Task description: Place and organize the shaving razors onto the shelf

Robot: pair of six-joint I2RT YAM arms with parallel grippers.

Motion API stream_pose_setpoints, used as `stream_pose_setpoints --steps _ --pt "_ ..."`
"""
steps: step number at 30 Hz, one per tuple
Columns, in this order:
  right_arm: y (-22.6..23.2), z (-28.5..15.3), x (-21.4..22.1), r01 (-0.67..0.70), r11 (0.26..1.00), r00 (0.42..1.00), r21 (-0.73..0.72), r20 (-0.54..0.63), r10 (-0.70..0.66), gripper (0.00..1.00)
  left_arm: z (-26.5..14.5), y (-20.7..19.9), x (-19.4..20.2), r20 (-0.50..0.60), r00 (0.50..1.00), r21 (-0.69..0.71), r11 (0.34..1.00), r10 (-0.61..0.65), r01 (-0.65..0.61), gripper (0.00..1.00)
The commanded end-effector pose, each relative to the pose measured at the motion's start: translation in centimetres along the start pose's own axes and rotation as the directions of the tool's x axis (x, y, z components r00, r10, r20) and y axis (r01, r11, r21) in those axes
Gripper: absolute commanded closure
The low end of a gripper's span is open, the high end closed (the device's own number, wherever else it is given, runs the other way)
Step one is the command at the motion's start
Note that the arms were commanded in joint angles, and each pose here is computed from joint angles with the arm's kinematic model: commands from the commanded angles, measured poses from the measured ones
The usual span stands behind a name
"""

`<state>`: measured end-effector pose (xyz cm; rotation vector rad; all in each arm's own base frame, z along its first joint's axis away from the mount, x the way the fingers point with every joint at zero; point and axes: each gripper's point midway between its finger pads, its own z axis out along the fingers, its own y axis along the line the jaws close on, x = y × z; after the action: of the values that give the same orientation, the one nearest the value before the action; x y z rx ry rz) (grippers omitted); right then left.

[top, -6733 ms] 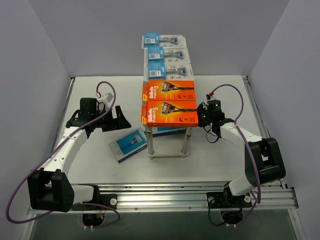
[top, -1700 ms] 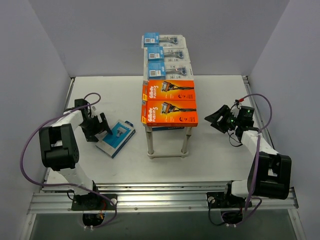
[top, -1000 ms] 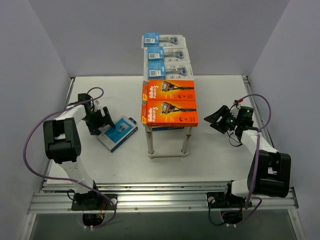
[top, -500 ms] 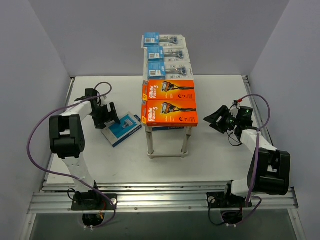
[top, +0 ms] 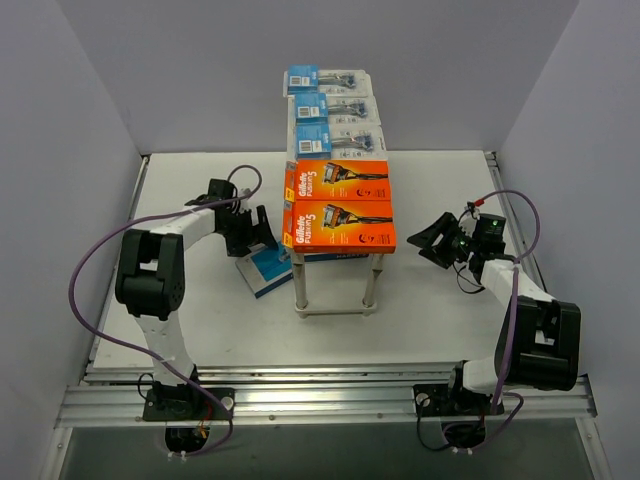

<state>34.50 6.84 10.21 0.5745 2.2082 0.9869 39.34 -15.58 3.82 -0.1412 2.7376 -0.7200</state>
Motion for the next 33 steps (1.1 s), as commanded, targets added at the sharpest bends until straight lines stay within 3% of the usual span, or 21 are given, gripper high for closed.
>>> stream_pose_setpoints --steps 1,11,15,20,25,33 --pt "0.5 -0.3 -0.2 0.024 1.0 1.0 -0.018 -0.003 -0.024 0.45 0.0 -0.4 -0.4 0.017 0.999 0.024 0.999 -0.043 0.042 0.06" --pt "0.3 -0.2 -0.1 0.019 1.0 1.0 -0.014 -0.005 -0.02 0.45 -7.8 0.7 -5.2 0.183 0.971 0.055 0.988 -0.152 0.144 0.06" --pt "0.3 -0.2 -0.1 0.015 1.0 1.0 -0.013 -0.005 -0.015 0.45 -11.6 4.0 -5.3 0.234 0.938 0.011 0.965 -0.256 0.26 0.06" --pt "0.3 -0.2 -0.3 0.012 1.0 1.0 -0.017 -0.001 -0.012 0.45 -11.1 6.8 -0.8 0.222 0.894 -0.05 0.911 -0.389 0.408 0.06" --pt "0.2 -0.2 -0.3 0.011 1.0 1.0 -0.014 0.0 -0.011 0.45 -9.9 6.7 2.8 0.218 0.832 0.001 0.852 -0.511 0.523 0.06" --pt "-0.3 0.1 0.2 -0.002 1.0 1.0 -0.007 -0.012 0.002 0.45 -9.4 5.9 3.0 0.319 0.808 0.052 0.861 -0.495 0.507 0.06"
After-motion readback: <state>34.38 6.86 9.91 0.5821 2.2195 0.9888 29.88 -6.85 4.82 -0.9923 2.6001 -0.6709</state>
